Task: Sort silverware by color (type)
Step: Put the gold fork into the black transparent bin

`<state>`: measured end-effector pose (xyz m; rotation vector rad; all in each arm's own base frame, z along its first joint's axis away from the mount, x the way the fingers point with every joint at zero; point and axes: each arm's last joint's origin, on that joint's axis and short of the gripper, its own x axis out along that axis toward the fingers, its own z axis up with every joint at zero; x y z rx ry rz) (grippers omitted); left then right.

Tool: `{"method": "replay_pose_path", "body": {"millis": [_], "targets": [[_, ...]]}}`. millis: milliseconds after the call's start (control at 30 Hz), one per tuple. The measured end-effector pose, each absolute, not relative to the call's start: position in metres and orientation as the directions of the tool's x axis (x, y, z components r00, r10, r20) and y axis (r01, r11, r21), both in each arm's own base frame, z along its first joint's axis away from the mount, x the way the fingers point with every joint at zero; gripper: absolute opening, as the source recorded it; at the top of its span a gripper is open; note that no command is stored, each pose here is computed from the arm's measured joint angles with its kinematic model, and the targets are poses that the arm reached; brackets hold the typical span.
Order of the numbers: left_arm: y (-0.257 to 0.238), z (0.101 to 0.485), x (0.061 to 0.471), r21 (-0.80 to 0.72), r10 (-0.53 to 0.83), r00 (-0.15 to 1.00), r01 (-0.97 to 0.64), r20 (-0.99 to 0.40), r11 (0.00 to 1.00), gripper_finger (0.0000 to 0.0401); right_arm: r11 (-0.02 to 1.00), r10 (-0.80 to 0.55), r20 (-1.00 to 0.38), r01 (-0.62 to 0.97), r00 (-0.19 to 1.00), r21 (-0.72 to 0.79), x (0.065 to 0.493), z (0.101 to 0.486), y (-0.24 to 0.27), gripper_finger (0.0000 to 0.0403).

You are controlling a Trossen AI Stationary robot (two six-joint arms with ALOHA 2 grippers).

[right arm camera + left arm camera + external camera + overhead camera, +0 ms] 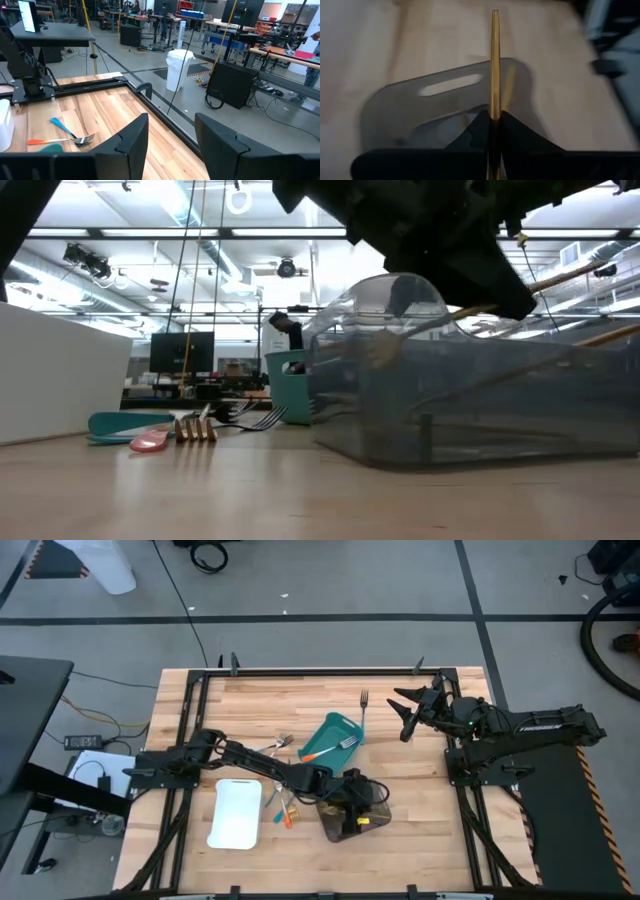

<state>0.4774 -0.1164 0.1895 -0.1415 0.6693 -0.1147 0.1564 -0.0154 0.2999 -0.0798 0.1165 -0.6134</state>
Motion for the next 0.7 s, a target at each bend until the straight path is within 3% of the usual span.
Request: {"method": "replay_pose_path", "body": {"millis": [500,700], "targets": [[-0.083,0.196,0.479,-0.503,-0.51,0.642,0.217,-0.572,0.837,0.0039,0.815,-0.578,-0.084,0.57,0.812,-0.106,0.156,0.3,-0.015,0.0171],[-0.073,0.196,0.48,-0.491,-0.561,0.621,0.305,-0.547,0.816,0.004,0.815,-0.578,-0.084,0.57,0.812,-0.107,0.156,0.3,-0.015,0.0171]]}}
